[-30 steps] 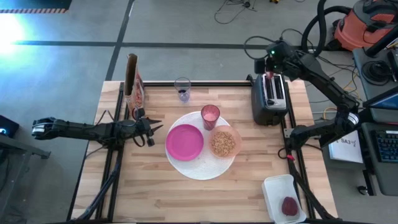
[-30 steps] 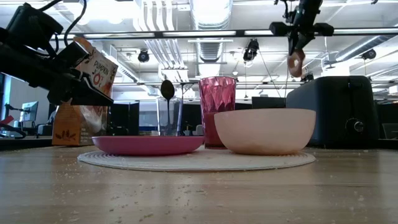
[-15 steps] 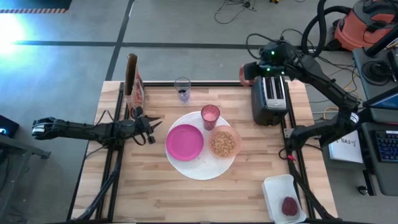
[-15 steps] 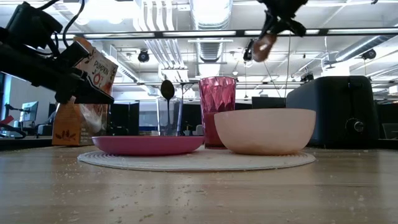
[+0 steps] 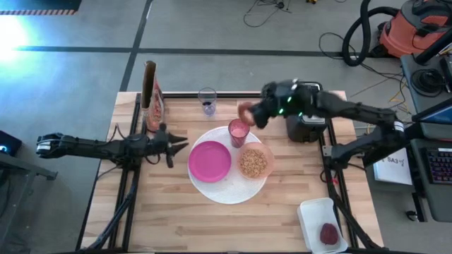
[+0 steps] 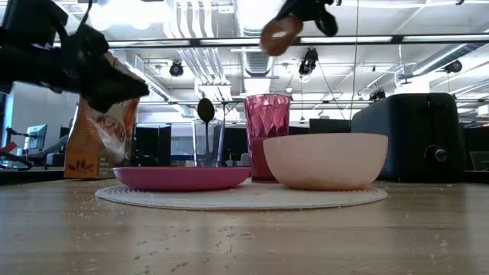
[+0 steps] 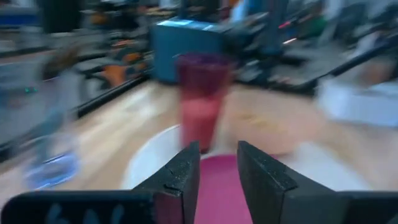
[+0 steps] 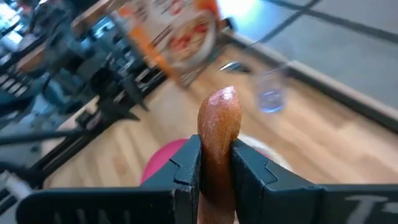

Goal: Arrange a breakfast setting
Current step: Put the toasted bagel on the pink plate from the toaster

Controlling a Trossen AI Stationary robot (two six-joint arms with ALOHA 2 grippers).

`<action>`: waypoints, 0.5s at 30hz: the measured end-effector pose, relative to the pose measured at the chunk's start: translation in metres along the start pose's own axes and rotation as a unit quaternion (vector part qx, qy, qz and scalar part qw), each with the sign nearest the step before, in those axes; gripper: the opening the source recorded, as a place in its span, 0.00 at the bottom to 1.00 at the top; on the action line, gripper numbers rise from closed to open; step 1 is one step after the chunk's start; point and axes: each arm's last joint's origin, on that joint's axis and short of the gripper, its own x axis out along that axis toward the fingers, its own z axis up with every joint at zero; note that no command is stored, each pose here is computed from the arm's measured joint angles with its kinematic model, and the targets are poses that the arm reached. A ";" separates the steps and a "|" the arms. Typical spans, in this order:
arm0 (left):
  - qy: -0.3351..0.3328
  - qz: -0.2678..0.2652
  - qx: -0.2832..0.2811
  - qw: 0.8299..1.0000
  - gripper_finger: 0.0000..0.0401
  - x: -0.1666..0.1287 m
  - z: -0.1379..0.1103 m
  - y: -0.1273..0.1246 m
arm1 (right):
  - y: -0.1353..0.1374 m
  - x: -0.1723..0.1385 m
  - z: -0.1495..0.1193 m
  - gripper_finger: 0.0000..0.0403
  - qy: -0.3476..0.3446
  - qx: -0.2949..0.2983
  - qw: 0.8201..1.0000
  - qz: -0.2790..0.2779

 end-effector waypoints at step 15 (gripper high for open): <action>-0.054 -0.104 -0.031 0.993 0.55 -0.001 0.013 -0.007 | 0.062 0.099 -0.058 0.13 -0.019 -0.097 0.990 0.103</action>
